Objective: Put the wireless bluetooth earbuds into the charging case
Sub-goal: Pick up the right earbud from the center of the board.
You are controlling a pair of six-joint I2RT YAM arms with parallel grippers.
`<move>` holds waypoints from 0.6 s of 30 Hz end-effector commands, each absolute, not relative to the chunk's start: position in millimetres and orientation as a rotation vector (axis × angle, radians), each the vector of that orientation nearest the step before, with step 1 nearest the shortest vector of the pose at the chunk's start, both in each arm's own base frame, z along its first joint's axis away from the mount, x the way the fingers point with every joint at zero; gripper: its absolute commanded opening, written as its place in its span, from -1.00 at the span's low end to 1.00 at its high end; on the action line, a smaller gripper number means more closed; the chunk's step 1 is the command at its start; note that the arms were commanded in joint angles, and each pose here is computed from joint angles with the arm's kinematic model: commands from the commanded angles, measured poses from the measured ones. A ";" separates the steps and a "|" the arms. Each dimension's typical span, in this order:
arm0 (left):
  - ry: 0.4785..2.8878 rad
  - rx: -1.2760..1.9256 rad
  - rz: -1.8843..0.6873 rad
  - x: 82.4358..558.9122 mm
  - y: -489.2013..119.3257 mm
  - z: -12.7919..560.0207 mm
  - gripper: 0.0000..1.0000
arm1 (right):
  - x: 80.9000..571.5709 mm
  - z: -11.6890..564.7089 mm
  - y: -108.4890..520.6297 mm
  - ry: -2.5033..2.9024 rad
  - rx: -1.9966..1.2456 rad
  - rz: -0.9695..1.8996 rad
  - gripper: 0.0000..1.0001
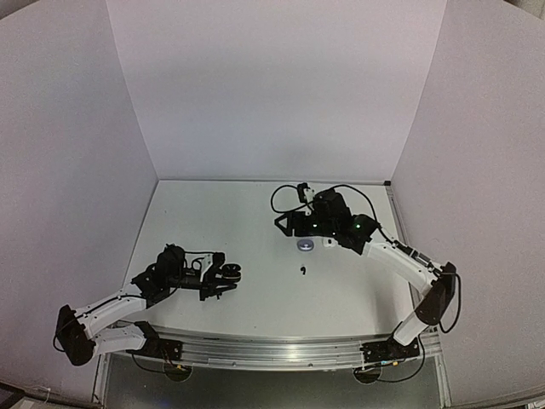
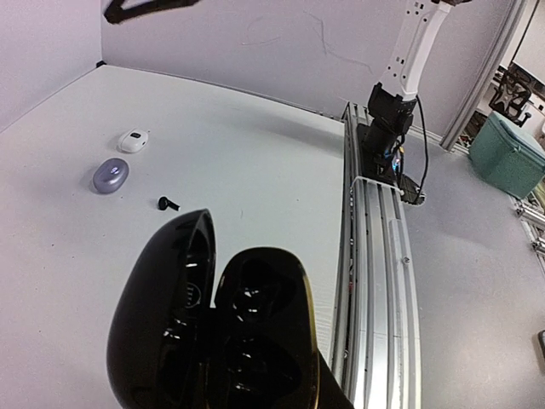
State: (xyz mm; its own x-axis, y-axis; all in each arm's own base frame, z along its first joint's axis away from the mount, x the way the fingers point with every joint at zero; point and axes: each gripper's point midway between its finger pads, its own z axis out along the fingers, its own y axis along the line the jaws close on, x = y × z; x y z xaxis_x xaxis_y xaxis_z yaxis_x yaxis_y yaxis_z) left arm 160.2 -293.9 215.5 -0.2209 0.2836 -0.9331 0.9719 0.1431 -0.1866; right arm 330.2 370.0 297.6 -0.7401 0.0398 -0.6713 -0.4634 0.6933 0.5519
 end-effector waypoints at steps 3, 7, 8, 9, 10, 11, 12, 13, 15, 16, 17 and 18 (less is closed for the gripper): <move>1.525 1.152 -1.035 171.8 -290.7 224.3 -1.00 | 338.2 153.3 295.7 2.659 -0.073 0.244 0.43; 1.531 1.130 -1.032 170.5 -286.8 213.7 -1.00 | 332.9 110.4 300.8 2.815 -0.091 0.143 0.39; 1.536 1.124 -1.031 170.0 -285.6 210.0 -1.00 | 331.5 102.9 301.9 2.841 -0.092 0.128 0.36; 1.536 1.118 -1.031 169.6 -284.6 207.0 -1.00 | 330.8 94.7 303.8 2.863 -0.096 0.117 0.33; 1.536 1.111 -1.031 169.3 -283.7 204.5 -1.00 | 329.8 87.1 305.6 2.884 -0.102 0.109 0.30; 1.537 1.106 -1.034 168.4 -282.8 201.6 -1.00 | 328.6 81.5 306.4 2.902 -0.109 0.102 0.26; 1.534 1.106 -1.036 167.4 -282.3 200.2 -1.00 | 328.0 75.6 306.9 2.918 -0.118 0.087 0.23; 1.531 1.107 -1.037 166.7 -281.9 199.1 -1.00 | 327.1 70.0 306.3 2.934 -0.125 0.067 0.21; 1.530 1.105 -1.030 167.4 -281.4 198.1 -1.00 | 325.0 61.5 301.5 2.957 -0.134 0.011 0.14; 1.529 1.101 -1.025 168.4 -281.3 197.9 -1.00 | 324.6 58.2 299.1 2.964 -0.138 -0.012 0.11; 1.525 1.099 -1.022 169.1 -281.5 198.0 -1.00 | 324.2 55.0 297.7 2.968 -0.145 -0.028 0.07; 1.521 1.097 -1.021 169.4 -281.7 198.2 -1.00 | 324.1 51.8 297.4 2.973 -0.157 -0.037 0.03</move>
